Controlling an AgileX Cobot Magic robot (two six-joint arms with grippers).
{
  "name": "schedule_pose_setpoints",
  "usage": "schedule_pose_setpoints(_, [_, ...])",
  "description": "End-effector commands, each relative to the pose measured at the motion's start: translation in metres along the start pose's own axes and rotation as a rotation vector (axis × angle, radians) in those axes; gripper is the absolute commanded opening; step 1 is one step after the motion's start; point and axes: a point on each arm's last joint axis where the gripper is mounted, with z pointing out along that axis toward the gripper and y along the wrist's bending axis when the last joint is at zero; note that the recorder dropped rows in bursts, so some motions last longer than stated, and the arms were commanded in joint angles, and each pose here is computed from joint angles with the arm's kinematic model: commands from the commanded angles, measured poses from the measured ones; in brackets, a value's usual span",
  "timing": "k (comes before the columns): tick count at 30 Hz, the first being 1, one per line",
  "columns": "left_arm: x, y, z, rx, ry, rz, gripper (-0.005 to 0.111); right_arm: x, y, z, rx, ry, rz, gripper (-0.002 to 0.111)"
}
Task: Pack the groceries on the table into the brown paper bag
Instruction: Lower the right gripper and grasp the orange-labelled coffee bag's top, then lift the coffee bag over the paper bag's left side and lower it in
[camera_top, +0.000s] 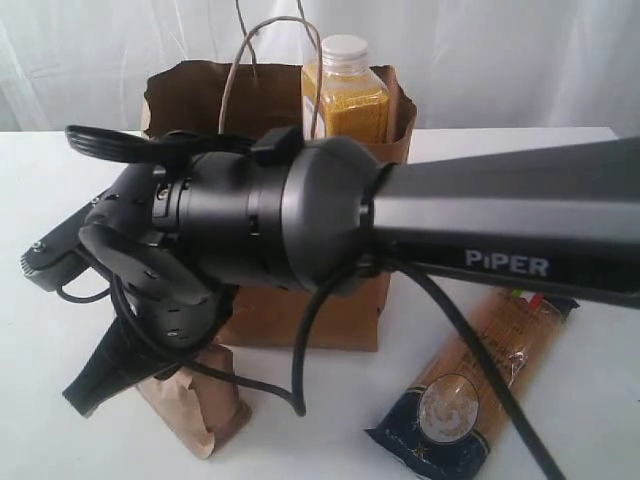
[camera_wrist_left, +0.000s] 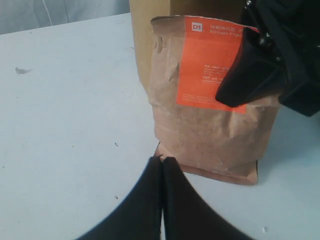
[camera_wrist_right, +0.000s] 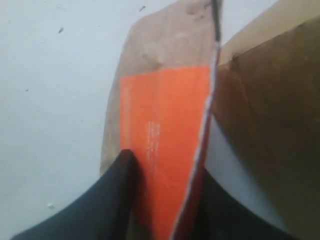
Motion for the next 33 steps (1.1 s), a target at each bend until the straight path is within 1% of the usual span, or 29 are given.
schedule_pose_setpoints(1, [0.001, 0.000, 0.000, -0.002, -0.003, -0.001, 0.000, -0.003, 0.002, -0.020, -0.011, -0.047, -0.052, 0.000])
schedule_pose_setpoints(3, [0.001, 0.000, 0.000, -0.002, -0.003, -0.001, 0.000, -0.004, 0.007, -0.036, -0.025, -0.089, -0.095, 0.000])
schedule_pose_setpoints(7, [0.001, 0.000, 0.000, -0.002, -0.003, -0.001, 0.000, -0.011, 0.014, -0.076, -0.053, -0.195, -0.111, 0.000])
schedule_pose_setpoints(11, [0.001, 0.000, 0.000, -0.002, -0.003, -0.001, 0.000, -0.026, 0.013, -0.126, -0.084, -0.360, -0.096, 0.000])
schedule_pose_setpoints(16, [0.001, 0.000, 0.000, -0.002, -0.003, -0.001, 0.000, -0.042, 0.002, -0.177, -0.075, -0.532, -0.091, 0.000])
schedule_pose_setpoints(22, [0.001, 0.000, 0.000, -0.002, -0.003, -0.001, 0.000, -0.061, -0.017, -0.227, 0.072, -0.719, -0.124, 0.000])
schedule_pose_setpoints(25, [0.001, 0.000, 0.000, -0.002, -0.003, -0.001, 0.000, -0.067, -0.029, -0.245, 0.185, -0.803, -0.101, 0.000])
schedule_pose_setpoints(27, [0.001, 0.000, 0.000, -0.002, -0.003, -0.001, 0.000, -0.068, -0.037, -0.255, 0.278, -0.829, -0.127, 0.000])
schedule_pose_setpoints(28, [0.001, 0.000, 0.000, -0.002, -0.003, -0.001, 0.000, -0.069, -0.043, -0.258, 0.313, -0.832, -0.111, 0.000])
schedule_pose_setpoints(33, [0.001, 0.000, 0.000, -0.002, -0.003, -0.001, 0.000, -0.070, -0.070, -0.257, 0.378, -0.808, -0.039, 0.000])
